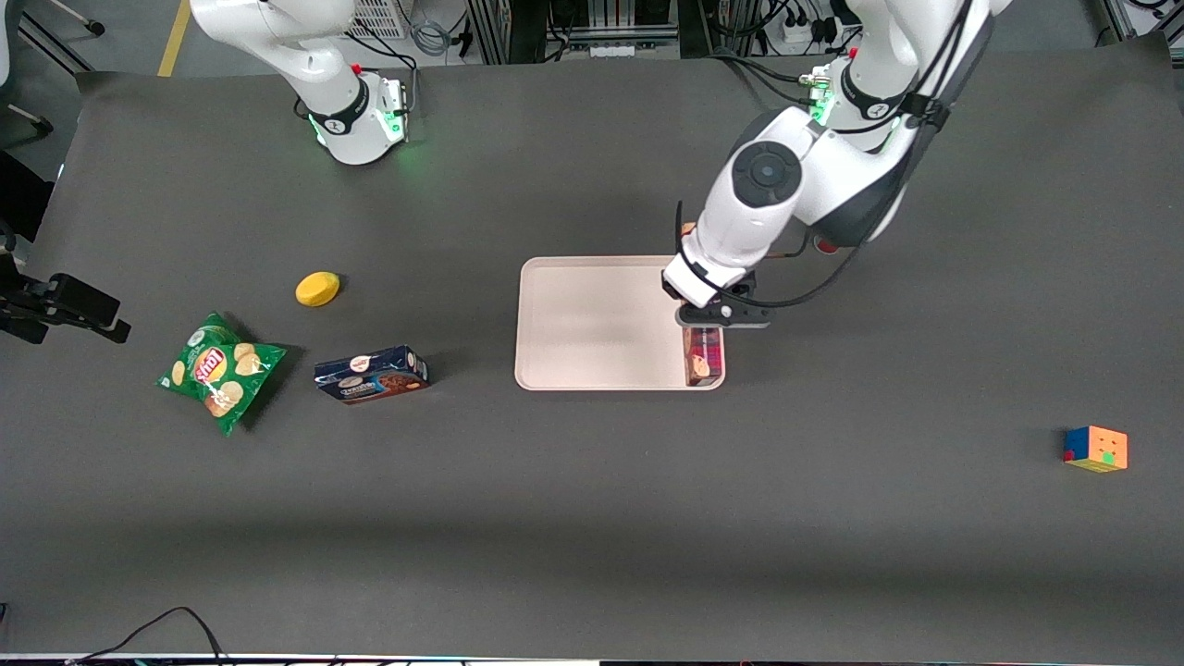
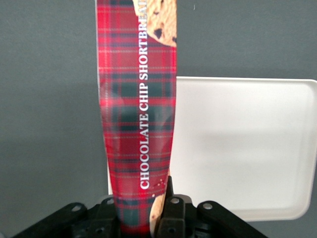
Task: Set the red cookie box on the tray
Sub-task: 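Lower the cookie box onto the tray's edge and release it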
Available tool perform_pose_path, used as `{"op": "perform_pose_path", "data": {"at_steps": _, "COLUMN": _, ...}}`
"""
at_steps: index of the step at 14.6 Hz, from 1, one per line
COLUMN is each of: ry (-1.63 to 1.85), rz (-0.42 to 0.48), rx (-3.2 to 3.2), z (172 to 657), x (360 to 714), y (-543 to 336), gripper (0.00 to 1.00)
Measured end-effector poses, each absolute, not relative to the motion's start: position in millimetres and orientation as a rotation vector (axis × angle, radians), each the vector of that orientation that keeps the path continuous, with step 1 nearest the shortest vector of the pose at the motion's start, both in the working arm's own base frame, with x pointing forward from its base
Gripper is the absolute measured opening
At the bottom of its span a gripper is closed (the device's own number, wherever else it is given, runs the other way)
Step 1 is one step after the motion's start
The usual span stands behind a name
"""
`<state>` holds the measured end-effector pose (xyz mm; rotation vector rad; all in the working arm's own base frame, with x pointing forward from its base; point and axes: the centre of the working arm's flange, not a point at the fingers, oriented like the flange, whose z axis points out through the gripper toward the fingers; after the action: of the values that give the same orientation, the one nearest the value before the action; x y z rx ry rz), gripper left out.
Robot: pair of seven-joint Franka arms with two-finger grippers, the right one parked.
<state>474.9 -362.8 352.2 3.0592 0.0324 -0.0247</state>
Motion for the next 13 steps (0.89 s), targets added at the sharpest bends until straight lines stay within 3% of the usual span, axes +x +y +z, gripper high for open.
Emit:
{"op": "perform_pose_path", "data": {"at_steps": 4, "ry": -0.001, "rz": 0.085, "rx": 3.065, "z": 302, "x": 447, "y": -355, "gripper": 0.29}}
{"op": "perform_pose_path", "data": {"at_steps": 13, "ry": -0.070, "rz": 0.114, "rx": 3.094, "z": 241, "x": 419, "y": -350, "gripper": 0.28}}
